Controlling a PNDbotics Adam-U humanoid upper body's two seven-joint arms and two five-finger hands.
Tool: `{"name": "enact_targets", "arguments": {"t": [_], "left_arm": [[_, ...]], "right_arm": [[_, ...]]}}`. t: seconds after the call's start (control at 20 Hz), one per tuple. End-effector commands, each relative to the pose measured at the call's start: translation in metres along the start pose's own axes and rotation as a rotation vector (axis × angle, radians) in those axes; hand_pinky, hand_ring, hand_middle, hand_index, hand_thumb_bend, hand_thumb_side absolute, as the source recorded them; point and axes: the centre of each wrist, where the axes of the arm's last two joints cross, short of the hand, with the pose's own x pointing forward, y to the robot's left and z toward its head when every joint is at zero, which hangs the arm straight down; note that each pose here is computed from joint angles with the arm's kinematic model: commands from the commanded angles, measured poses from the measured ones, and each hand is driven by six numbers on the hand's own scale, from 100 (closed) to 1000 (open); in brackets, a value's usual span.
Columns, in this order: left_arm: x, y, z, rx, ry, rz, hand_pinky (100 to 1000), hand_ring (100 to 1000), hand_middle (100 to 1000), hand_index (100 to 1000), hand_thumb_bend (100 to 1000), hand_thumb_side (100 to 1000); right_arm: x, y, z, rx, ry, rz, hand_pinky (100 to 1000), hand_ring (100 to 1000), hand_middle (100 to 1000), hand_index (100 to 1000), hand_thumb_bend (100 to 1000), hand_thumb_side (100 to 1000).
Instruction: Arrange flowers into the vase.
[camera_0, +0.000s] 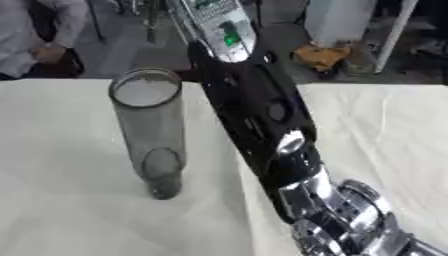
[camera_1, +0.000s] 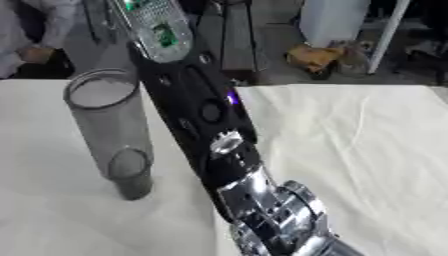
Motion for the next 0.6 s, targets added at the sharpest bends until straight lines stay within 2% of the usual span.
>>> {"name": "enact_targets", "arguments": {"t": [0.05, 0.6], "left_arm": [[0.0052, 0.0026, -0.0072, -0.01, -0.031, -0.005, 547, 609, 854, 906, 100, 1000], [0.0051, 0.0015, -0.0065, -0.009, -0.027, 0.002, 546, 608, 853, 905, 100, 1000]], "right_arm": [[0.0141, 0.0015, -0.0071, -0.029, 0.014, -0.01, 100, 100, 100, 434, 100, 234], [0.0188, 0.0104, 0.0009, -0.082, 0.049, -0.065, 100, 100, 100, 437, 100, 233]]}}
